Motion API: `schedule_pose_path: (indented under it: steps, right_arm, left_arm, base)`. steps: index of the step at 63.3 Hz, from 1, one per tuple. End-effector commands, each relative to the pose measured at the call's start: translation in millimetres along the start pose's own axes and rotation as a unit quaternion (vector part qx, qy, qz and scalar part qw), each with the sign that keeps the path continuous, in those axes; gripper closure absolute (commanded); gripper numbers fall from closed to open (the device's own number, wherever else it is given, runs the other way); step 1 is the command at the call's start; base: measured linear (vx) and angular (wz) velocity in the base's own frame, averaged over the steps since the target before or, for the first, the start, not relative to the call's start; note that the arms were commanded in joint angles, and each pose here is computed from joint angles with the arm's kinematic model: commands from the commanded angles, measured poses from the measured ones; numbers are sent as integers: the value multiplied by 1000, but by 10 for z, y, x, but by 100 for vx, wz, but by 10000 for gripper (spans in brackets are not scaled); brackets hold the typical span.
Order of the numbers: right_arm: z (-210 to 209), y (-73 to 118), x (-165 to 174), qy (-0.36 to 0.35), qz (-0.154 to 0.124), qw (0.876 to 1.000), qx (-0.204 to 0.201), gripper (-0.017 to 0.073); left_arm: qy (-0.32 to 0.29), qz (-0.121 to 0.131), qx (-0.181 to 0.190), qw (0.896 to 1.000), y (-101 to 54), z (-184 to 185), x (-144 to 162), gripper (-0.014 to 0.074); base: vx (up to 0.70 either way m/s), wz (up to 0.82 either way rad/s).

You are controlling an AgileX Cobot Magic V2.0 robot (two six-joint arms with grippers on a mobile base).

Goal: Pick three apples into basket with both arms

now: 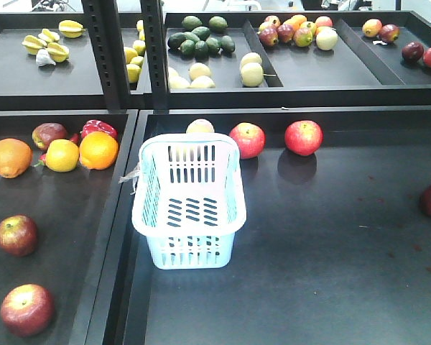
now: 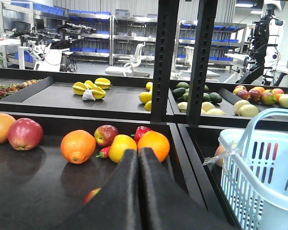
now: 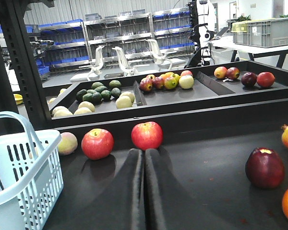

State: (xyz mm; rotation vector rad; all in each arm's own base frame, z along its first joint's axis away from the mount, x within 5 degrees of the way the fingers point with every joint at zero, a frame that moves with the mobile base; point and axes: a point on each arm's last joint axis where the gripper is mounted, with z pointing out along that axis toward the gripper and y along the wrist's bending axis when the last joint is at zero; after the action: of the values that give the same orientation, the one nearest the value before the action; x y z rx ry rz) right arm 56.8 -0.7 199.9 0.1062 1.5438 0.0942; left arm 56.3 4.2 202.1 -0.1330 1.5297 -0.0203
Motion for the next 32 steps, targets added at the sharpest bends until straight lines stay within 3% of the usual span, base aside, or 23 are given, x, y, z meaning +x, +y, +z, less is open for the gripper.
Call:
schedule_pose_path:
  steps: [1, 6, 9, 11, 15, 20, 24, 32]
  right_arm:
    - [-6, 8, -25, -35, -8, 999, -6, 561]
    - [-6, 8, -25, -35, -8, 999, -6, 561]
    - [-6, 8, -25, -35, -8, 999, -6, 561]
    - [-6, 8, -25, -35, -8, 999, -6, 561]
    - [-6, 8, -25, -35, -8, 999, -6, 561]
    - [-6, 8, -25, -35, -8, 999, -6, 561]
    - [-6, 8, -25, -35, -8, 999, -6, 561]
    - [-6, 8, -25, -35, -8, 999, -6, 561]
  left_arm:
    - [-35, -5, 6, 999, -3, -6, -1, 600]
    - [-35, -24, 6, 999, -2, -6, -1, 600]
    - [-35, -69, 7, 997, -1, -6, -1, 600]
    - [-34, -116, 8, 993, 1, -6, -1, 600]
    - [-33, -252, 10, 967, 5, -5, 1, 600]
    - [-32, -347, 11, 937, 8, -5, 2, 600]
    - [-32, -386, 12, 922, 10, -5, 1, 600]
    - [-45, -410, 13, 911, 19, -7, -23, 600]
  base:
    - [0, 0]
    - [0, 0]
    - [0, 0]
    - [0, 0]
    - [0, 0]
    - [0, 0]
    - [0, 0]
    - [0, 0]
